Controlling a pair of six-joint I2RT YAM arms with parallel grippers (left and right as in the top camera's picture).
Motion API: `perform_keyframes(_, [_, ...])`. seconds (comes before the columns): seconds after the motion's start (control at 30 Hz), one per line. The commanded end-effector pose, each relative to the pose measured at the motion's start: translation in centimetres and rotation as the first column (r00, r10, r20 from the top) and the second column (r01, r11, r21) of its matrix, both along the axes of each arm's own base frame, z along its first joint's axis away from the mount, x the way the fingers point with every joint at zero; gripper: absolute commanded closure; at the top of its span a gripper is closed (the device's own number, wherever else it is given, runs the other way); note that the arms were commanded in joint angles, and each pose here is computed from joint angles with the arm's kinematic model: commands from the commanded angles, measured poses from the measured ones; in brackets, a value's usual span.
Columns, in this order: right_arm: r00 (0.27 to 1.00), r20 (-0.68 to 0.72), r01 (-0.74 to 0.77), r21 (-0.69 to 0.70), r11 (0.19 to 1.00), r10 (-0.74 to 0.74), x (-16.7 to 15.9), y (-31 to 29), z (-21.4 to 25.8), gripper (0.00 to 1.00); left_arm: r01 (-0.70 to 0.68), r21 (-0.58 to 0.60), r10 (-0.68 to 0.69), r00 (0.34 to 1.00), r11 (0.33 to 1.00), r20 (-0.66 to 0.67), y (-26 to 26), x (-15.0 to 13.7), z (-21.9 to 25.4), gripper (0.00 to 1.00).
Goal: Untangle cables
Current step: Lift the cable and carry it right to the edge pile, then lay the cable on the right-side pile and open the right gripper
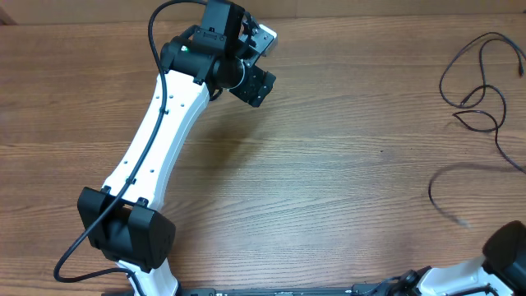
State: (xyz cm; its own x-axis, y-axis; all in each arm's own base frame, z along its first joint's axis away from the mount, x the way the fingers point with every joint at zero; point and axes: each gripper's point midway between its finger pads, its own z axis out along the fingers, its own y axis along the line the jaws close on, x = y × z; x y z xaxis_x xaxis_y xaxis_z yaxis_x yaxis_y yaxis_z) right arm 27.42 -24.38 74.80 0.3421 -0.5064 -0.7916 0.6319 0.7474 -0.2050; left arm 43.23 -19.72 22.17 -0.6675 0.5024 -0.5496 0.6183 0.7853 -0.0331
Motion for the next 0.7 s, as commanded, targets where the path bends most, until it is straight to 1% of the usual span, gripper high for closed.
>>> perform_keyframes(0.0, [0.998,0.044,0.037,-0.037,0.999,-0.035,-3.4,-0.4,1.5,0.96,0.004,0.048,-0.005,1.0,0.999,0.019,0.7,-0.1,-0.1,0.18])
perform_keyframes(0.03, [0.998,0.047,0.048,-0.038,0.998,-0.046,-4.6,-1.2,1.6,0.96,0.001,0.054,-0.002,1.0,0.999,0.02,0.8,0.0,-0.1,0.18])
perform_keyframes(0.17, [0.997,0.025,0.074,-0.005,0.997,-0.074,-6.9,-3.5,1.0,0.96,0.001,0.056,-0.002,1.0,0.998,0.014,0.9,-0.1,-0.2,0.18])
perform_keyframes(0.27, [0.996,0.003,0.085,0.003,0.996,-0.085,-7.5,-4.7,0.4,0.96,0.001,0.056,-0.002,1.0,0.998,0.014,0.9,-0.2,-0.2,0.18])
perform_keyframes(0.37, [0.994,-0.025,0.106,0.057,0.993,-0.105,-7.4,-6.7,-1.0,0.96,0.001,0.055,-0.002,1.0,0.998,0.015,0.9,-0.1,-0.1,0.18])
perform_keyframes(0.43, [0.993,-0.064,0.104,0.125,0.987,-0.097,-6.6,-8.6,-3.0,0.96,0.001,0.056,-0.002,1.0,0.998,0.014,0.9,-0.1,-0.2,0.2])
perform_keyframes(0.53, [0.988,-0.154,0.04,0.252,0.967,-0.001,-3.2,-11.0,-7.6,0.96,0.001,0.057,-0.002,1.0,0.998,0.009,0.9,-0.3,-0.2,0.21])
perform_keyframes(0.6, [0.976,-0.21,0.021,0.368,0.93,0.061,-0.8,-12.8,-11.7,0.96,0.002,0.06,-0.002,1.0,0.998,0.0,1.0,-0.4,-0.3,0.21])
perform_keyframes(0.67, [0.955,-0.266,0.021,0.493,0.87,0.128,1.8,-14.3,-16.8,0.96,0.002,0.063,-0.002,1.0,0.998,-0.008,1.0,-0.6,-0.5,0.22])
